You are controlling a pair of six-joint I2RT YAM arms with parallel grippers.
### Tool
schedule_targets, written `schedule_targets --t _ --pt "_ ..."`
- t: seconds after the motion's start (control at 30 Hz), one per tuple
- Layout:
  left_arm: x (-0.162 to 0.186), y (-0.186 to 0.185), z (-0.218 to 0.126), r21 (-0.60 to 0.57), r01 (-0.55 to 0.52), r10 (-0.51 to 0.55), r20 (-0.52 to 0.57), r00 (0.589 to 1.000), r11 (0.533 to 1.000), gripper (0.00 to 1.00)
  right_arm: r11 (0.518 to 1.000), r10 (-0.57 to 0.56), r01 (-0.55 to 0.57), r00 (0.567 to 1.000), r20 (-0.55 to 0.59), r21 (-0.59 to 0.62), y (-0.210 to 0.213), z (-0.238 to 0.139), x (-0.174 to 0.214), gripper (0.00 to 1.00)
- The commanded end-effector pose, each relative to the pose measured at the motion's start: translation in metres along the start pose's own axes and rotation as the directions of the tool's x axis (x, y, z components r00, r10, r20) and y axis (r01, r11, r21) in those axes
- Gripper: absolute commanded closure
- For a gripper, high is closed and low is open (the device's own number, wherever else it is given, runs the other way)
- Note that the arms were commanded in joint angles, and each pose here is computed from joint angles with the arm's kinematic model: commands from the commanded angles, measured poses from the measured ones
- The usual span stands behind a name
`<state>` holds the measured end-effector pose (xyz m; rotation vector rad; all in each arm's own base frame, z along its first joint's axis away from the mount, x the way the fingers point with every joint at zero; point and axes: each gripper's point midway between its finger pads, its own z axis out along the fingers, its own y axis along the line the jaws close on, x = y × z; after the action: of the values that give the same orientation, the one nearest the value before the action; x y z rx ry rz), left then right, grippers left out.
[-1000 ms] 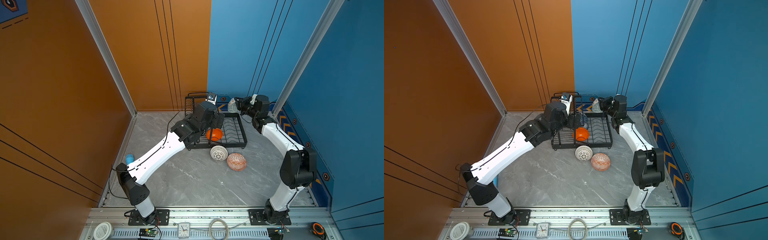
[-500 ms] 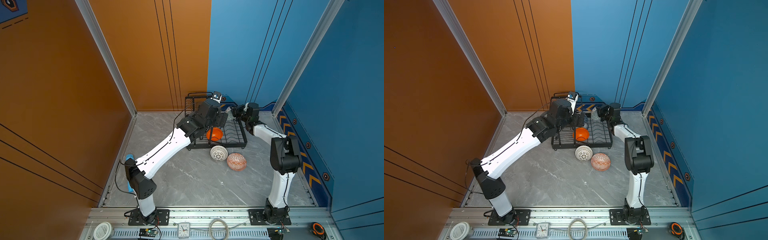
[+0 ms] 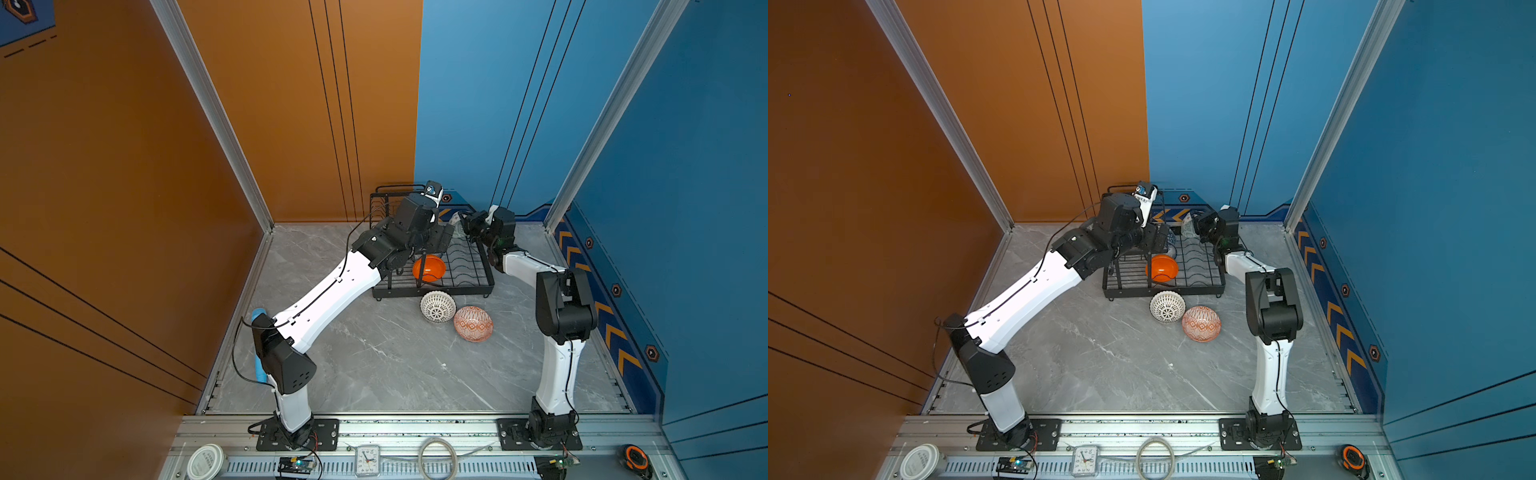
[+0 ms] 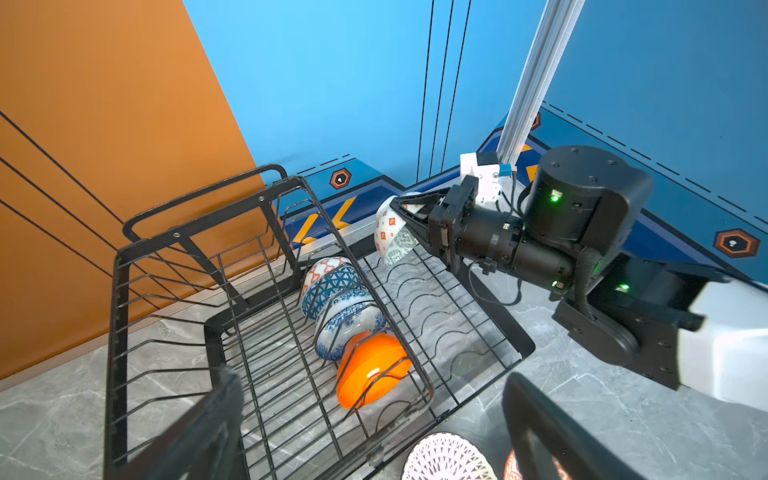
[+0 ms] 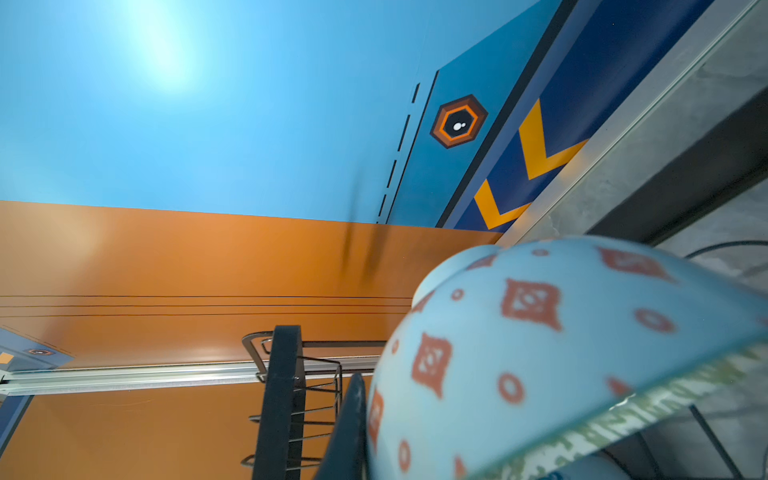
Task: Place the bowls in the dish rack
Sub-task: 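Carry the bowl over the rack with the right gripper while the left arm lowers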
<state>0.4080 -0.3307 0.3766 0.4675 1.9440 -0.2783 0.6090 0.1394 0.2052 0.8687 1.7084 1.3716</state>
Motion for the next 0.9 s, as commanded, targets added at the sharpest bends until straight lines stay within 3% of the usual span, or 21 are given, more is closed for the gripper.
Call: schedule_targets --t 0.0,0.87 --pt "0.001 0.002 -0.001 0.01 -0.017 0.017 -0.02 1.0 1.0 0.02 0.996 -0.036 0.039 0.999 0.037 -0.079 0.009 0.006 -0.003 1.0" --pt "0.007 0.008 0.01 0.022 -0.018 0.019 -0.072 0.997 1.0 0.02 0.996 -0.024 0.031 0.996 0.087 -0.082 -0.028 0.027 -0.007 1.0"
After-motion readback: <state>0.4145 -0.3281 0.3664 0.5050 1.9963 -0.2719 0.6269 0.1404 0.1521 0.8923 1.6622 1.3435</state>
